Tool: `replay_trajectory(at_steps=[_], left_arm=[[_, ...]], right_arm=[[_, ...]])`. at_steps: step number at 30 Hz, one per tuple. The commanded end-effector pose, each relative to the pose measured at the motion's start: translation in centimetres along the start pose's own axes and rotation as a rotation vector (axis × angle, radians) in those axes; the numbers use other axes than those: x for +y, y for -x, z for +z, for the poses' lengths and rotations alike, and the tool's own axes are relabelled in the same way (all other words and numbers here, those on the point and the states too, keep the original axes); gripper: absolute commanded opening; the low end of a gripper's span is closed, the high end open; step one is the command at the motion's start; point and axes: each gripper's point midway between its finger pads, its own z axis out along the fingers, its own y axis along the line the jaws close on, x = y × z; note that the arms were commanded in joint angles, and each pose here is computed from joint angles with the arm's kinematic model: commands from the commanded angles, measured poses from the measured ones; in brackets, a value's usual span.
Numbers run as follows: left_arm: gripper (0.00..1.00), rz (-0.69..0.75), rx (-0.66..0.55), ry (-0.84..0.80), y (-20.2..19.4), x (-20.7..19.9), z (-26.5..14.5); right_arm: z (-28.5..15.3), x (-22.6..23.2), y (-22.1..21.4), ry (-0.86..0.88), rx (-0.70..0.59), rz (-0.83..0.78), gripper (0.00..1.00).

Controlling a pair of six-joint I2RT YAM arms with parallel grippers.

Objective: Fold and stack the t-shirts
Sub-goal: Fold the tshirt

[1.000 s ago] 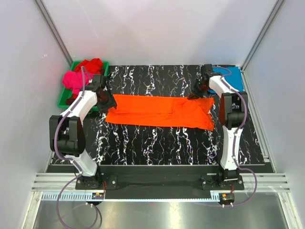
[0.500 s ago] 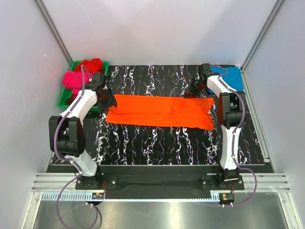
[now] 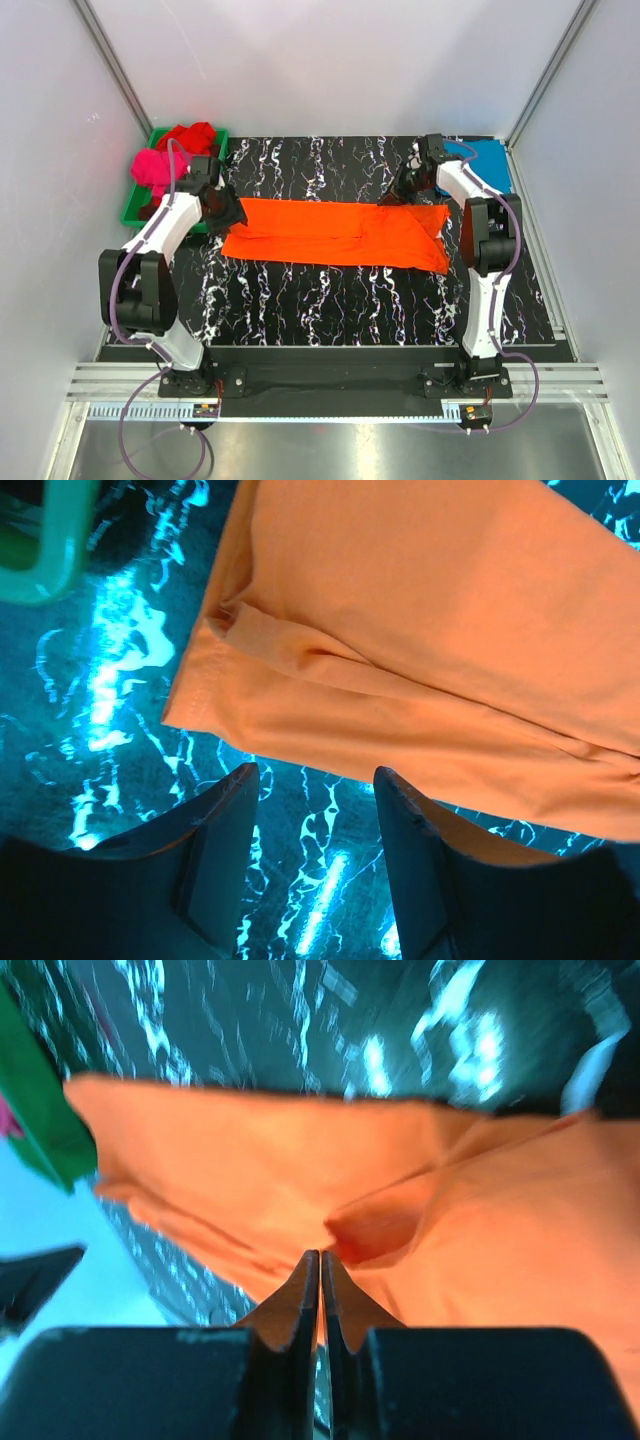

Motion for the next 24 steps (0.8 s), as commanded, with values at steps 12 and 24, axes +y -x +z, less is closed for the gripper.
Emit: replay_trajectory(at_steps=[12,24], left_arm=[[0.55,-0.011,0.078,0.058,-0.5,1.7,6.2],[0.56,-0.026,0.098,0.156,-1.0,3.9,7.1]], right_arm=[[5.8,2.0,-3.2,0.233,0.155,-0.049,0.17],[4.6,5.1,-1.0,0.285,0.132,-0.118,0.34]])
